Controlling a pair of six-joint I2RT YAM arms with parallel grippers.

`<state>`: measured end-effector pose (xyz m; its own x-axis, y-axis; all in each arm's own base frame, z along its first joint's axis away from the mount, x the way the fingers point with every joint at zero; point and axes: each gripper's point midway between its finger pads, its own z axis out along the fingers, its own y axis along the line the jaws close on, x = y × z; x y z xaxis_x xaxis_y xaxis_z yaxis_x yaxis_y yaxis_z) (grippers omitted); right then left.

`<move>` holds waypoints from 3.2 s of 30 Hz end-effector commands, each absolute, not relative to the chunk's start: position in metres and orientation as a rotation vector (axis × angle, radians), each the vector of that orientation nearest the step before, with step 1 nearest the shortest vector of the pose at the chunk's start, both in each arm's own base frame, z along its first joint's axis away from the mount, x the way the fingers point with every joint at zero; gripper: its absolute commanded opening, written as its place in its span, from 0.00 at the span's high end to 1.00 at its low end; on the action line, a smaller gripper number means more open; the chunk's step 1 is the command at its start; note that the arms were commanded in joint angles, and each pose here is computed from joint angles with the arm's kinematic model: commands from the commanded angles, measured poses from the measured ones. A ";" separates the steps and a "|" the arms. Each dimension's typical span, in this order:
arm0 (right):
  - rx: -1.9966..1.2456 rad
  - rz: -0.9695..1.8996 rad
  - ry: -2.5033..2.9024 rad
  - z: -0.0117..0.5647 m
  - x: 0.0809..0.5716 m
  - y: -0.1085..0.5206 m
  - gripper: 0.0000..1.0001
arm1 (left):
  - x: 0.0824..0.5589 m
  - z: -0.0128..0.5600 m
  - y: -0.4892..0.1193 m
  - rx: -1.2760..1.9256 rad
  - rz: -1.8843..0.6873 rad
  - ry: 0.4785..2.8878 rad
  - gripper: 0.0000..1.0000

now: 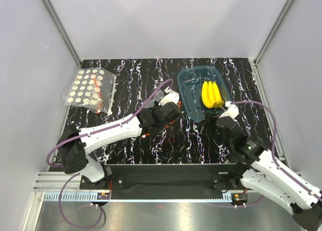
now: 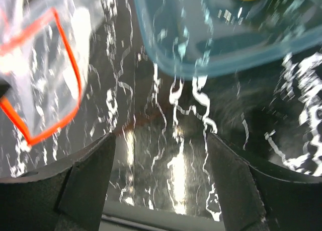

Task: Place the food in the zip-top bag and seal the zipper
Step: Pick up the fake fruit from the bin, then place the fake fruit in the zipper food storage bag.

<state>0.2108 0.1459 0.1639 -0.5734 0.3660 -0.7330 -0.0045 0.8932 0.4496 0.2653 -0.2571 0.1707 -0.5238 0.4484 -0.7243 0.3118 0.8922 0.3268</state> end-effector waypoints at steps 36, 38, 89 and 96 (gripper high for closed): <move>1.187 0.233 2.034 0.147 0.385 0.031 0.02 | 0.283 0.201 -0.293 0.574 0.131 2.104 1.00; 1.215 0.239 2.008 0.146 0.391 0.030 0.02 | 0.283 0.200 -0.294 0.575 0.127 2.104 1.00; 0.354 0.723 2.300 0.246 0.224 0.107 1.00 | 0.324 0.211 -0.295 0.493 0.031 2.140 1.00; 0.320 0.716 2.325 0.244 0.224 0.119 1.00 | 0.322 0.204 -0.303 0.501 -0.009 2.160 1.00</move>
<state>0.2221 0.1105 0.2373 -0.7372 0.4302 -0.5210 0.0740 0.8179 0.5707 0.3172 -0.2865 0.1871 -0.5472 0.4042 -0.7329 0.3467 0.9065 0.2411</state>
